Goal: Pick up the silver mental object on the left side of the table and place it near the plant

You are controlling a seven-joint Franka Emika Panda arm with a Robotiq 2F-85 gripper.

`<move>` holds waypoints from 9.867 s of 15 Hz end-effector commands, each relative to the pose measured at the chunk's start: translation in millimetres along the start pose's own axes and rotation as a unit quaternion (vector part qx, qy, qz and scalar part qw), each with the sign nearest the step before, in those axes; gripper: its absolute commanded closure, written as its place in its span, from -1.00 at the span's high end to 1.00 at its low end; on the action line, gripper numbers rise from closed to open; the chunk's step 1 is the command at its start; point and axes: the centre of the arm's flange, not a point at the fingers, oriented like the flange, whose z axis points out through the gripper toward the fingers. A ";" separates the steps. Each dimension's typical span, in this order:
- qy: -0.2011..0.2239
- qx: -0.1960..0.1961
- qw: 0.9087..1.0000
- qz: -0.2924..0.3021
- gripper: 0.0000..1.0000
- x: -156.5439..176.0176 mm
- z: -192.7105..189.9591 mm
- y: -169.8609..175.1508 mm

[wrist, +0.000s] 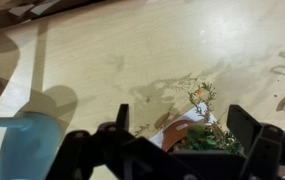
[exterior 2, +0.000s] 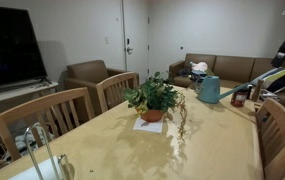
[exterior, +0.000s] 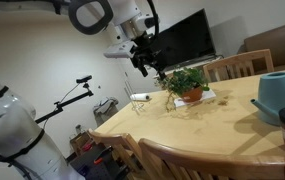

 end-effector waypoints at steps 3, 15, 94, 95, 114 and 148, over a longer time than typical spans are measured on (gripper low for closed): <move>-0.004 -0.010 1.000 -0.023 1.00 7.4 1.8 -17.8; -0.048 -0.069 0.950 -0.300 1.00 43.4 26.5 -165.1; 0.032 0.138 0.309 -0.940 1.00 166.7 249.0 -515.9; 0.028 0.127 0.330 -0.935 1.00 154.3 244.1 -512.1; 0.064 0.180 0.221 -0.956 1.00 155.7 285.8 -557.6; 0.007 0.152 0.215 -0.965 1.00 177.1 313.6 -592.2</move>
